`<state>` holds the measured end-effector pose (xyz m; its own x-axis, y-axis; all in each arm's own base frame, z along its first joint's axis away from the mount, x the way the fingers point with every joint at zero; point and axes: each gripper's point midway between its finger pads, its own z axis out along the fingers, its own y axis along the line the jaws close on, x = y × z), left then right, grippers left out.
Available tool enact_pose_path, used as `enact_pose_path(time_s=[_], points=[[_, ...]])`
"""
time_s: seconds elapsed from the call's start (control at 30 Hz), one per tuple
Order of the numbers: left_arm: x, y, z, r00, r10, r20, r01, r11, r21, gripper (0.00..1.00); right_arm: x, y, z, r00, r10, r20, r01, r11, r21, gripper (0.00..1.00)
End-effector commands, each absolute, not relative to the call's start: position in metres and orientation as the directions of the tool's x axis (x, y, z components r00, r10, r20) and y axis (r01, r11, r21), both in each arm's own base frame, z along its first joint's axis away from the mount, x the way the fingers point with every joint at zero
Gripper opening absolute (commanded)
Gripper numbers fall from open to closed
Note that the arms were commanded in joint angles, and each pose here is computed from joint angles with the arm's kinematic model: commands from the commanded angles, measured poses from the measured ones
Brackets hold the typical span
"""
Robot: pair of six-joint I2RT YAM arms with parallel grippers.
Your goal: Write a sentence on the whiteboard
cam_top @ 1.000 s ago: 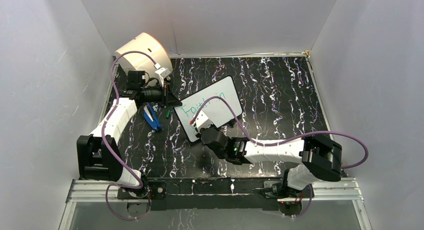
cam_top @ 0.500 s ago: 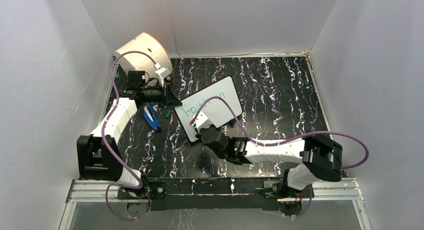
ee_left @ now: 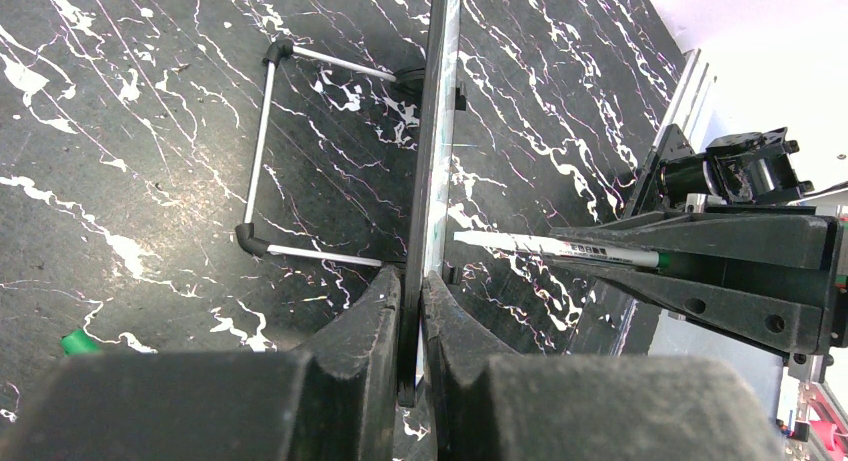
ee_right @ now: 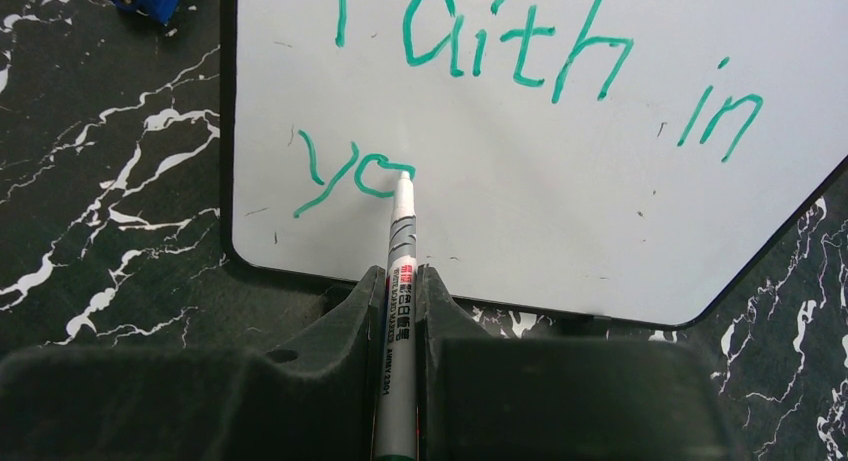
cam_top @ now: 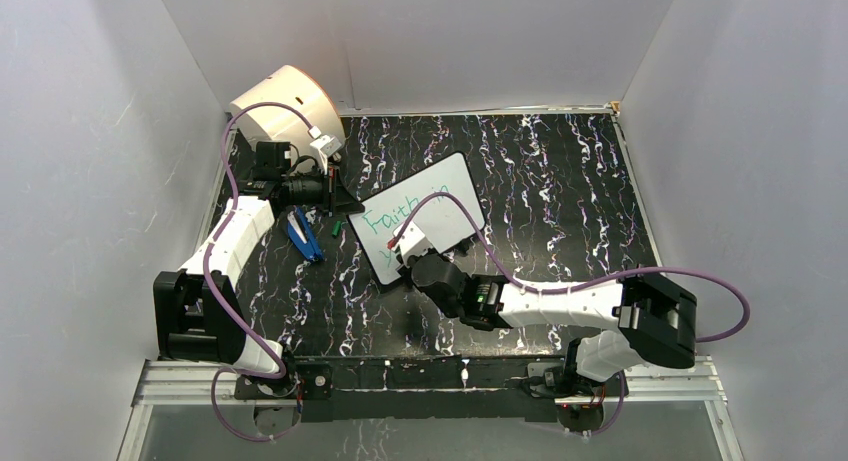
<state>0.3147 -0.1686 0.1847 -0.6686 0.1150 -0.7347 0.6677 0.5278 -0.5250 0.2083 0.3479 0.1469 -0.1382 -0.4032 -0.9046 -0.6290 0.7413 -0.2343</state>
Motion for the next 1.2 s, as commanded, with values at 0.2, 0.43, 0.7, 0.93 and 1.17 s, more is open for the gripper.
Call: enact_pose_path(time_s=[0.2,0.43,0.7,0.93,1.17], points=[[0.314,-0.165,0.173,-0.705,0.137,-0.696,0.628,0.576,-0.523,0.0,0.213,0.348,0.166,-0.101,-0.328,-0.939,-0.616,0.762,-0.2,0.0],[0.314,-0.165,0.173,-0.707,0.136,-0.694,0.628,0.572,-0.527,0.0,0.213,0.35,0.168,-0.094,-0.306,-0.947,-0.619,0.763,-0.185,0.0],[0.314,-0.165,0.171,-0.71,0.137,-0.691,0.626,0.572,-0.53,0.0,0.219,0.342,0.173,-0.069,-0.315,-0.947,-0.584,0.782,-0.217,0.0],[0.314,-0.165,0.171,-0.709,0.138,-0.691,0.627,0.572,-0.529,0.0,0.225,0.342,0.172,-0.071,-0.317,-0.946,-0.575,0.788,-0.22,0.0],[0.314,-0.166,0.171,-0.709,0.138,-0.692,0.627,0.572,-0.529,0.0,0.226,0.346,0.168,-0.078,-0.321,-0.944,-0.592,0.777,-0.215,0.0]])
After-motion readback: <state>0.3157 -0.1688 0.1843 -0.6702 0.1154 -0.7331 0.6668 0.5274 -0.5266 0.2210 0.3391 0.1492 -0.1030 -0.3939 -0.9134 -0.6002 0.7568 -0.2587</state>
